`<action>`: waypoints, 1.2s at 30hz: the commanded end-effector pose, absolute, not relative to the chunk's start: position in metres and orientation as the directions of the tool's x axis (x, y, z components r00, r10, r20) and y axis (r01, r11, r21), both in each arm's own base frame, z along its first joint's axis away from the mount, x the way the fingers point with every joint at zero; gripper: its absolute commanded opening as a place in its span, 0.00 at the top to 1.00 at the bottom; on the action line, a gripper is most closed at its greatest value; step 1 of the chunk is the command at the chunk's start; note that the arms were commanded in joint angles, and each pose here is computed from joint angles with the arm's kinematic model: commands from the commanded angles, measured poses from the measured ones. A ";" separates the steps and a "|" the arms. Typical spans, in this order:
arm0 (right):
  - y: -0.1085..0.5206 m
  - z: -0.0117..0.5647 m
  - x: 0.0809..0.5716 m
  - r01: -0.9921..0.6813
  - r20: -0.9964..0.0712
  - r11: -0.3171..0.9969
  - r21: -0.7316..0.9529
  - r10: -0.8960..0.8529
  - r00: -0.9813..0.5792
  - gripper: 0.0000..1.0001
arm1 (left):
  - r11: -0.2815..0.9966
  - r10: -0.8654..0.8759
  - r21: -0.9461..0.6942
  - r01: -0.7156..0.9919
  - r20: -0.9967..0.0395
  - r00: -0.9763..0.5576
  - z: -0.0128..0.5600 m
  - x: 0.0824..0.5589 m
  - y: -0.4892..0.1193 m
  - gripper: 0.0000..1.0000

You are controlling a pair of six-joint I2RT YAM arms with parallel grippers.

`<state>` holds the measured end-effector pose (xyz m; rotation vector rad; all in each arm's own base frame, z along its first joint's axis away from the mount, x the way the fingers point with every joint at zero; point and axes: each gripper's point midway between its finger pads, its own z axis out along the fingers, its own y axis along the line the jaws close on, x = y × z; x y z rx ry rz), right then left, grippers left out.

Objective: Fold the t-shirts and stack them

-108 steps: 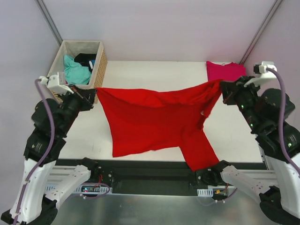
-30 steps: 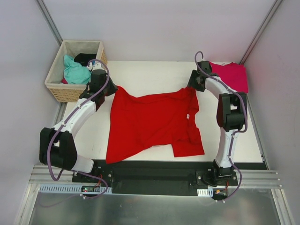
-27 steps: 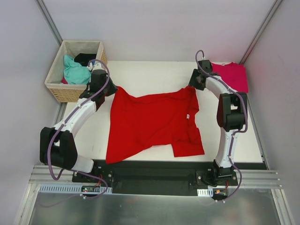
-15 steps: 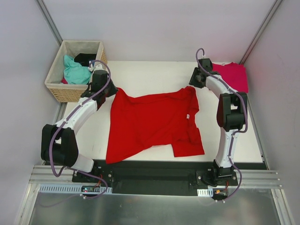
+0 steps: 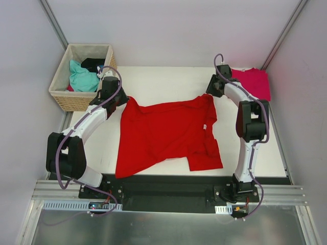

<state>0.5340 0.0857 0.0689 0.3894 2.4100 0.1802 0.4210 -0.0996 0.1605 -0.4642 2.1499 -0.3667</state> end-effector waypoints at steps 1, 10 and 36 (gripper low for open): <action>0.086 0.069 0.539 0.247 -0.603 0.934 0.258 0.356 -0.714 0.59 | 0.881 -0.466 -0.431 -0.193 -0.728 -0.502 0.176 0.431 -0.099 1.00; 0.089 0.056 0.541 0.263 -0.578 0.927 0.269 0.374 -0.725 0.67 | 0.884 -0.463 -0.424 -0.198 -0.735 -0.495 0.178 0.431 -0.096 1.00; 0.107 0.175 0.527 0.102 -0.757 0.971 0.217 0.233 -0.611 0.99 | 0.875 -0.469 -0.467 -0.125 -0.757 -0.454 0.217 0.423 -0.102 1.00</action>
